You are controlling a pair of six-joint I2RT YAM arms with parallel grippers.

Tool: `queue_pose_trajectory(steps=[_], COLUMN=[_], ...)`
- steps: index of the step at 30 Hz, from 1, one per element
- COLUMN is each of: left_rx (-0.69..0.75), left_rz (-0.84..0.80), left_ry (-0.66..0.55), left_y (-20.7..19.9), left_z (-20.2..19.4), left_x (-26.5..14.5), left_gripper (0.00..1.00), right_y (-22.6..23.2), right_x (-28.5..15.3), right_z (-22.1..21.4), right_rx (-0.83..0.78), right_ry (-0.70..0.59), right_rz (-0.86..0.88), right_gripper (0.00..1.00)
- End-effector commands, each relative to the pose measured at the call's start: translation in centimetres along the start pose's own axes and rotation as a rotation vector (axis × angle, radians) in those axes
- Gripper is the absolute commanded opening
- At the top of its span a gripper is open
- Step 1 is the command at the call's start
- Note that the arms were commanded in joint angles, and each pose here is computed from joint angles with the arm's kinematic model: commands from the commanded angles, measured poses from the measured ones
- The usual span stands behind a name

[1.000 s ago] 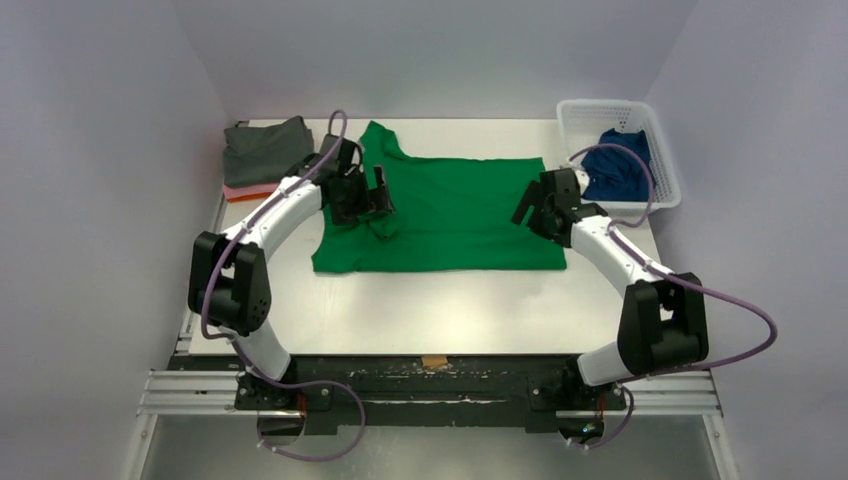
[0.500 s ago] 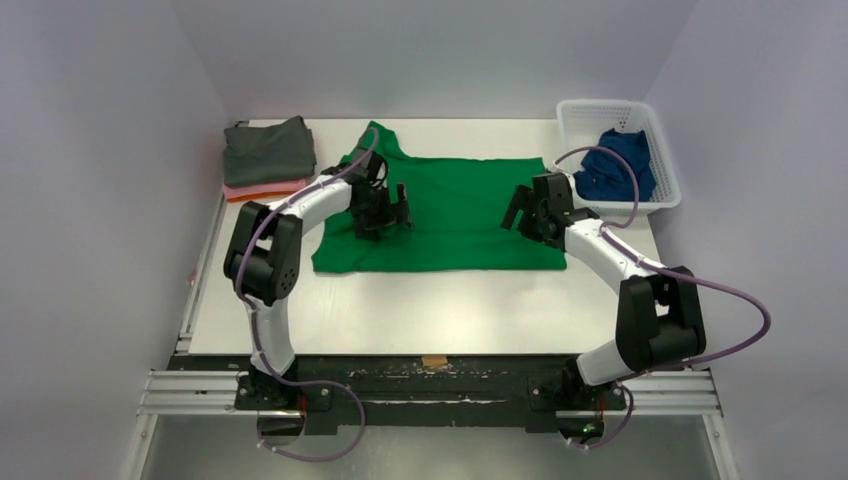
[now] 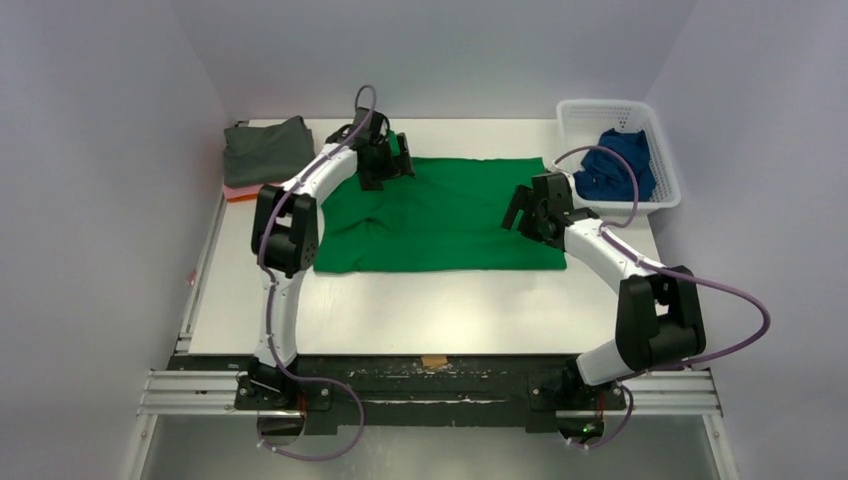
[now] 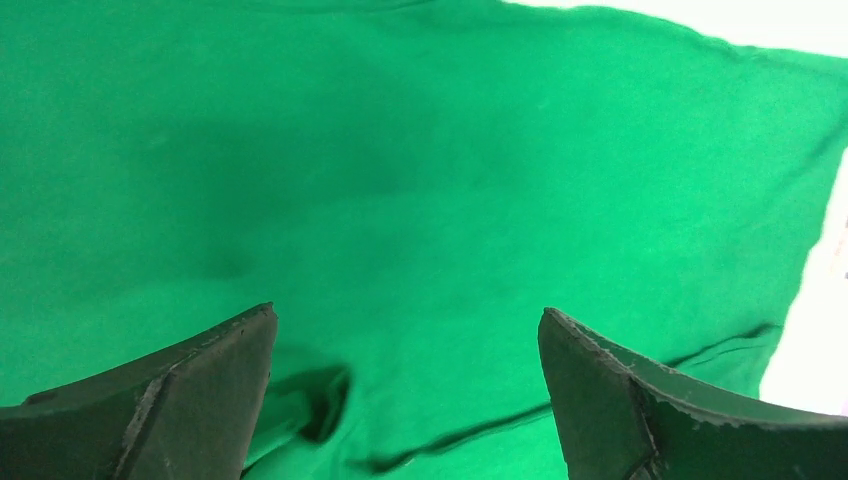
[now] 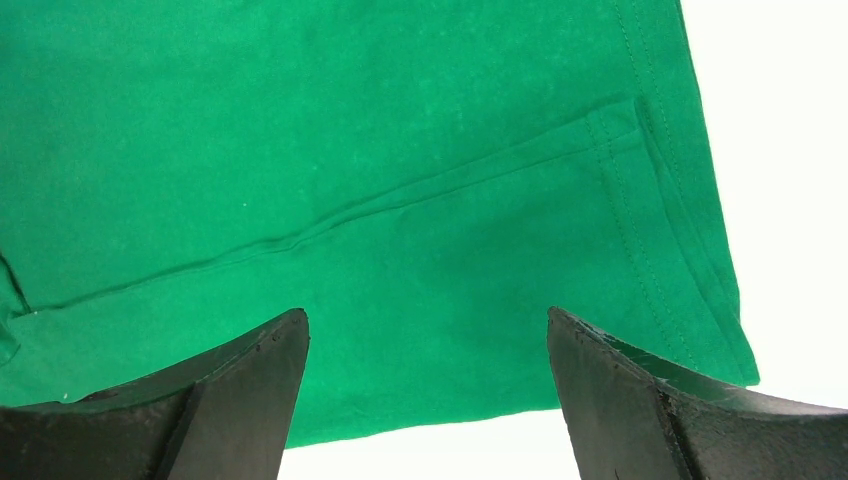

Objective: Fold and stack the t-shirts
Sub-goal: Fold the flattened tshirt in 1/3 of the way

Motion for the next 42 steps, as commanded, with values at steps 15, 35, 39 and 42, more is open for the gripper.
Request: queue_pose_trajectory(steps=[15,35,39,42], left_rx=[0.444,0.349,0.377,0.379], left_rz=[-0.13,-0.018,0.055,0.081], left_ry=[0.075,0.3,0.327,0.31], left_y=[7.0,7.6,6.9,6.9], left_z=[1.4,-1.3,-1.9,-1.8], left_x=[-5.6,-2.0,-1.1,-1.1], left_gripper=[0.6,0.35,0.34,0.23], right_y=[-0.5,-0.4,-0.3,-0.4], right_x=[0.4,0.6,0.6,0.6], right_z=[0.3,-0.2,-0.2,-0.1], right_rx=[-0.039,-0.043,-0.048,-0.047], right_ry=[-0.024,0.008,0.009,0.007], right_rz=[-0.046,-0.021,-0.016,-0.016], right_gripper=[0.85,0.84,0.84,0.84])
Point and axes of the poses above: each gripper's point midway between its finger pads, its own x axis out along the fingers, its own y axis along the line the jaws close on, z = x × y, the point moved 9 cm from there along -x, back along the fingers, and after that the axes turned 8 degrees about x, right-handed, at the moved point
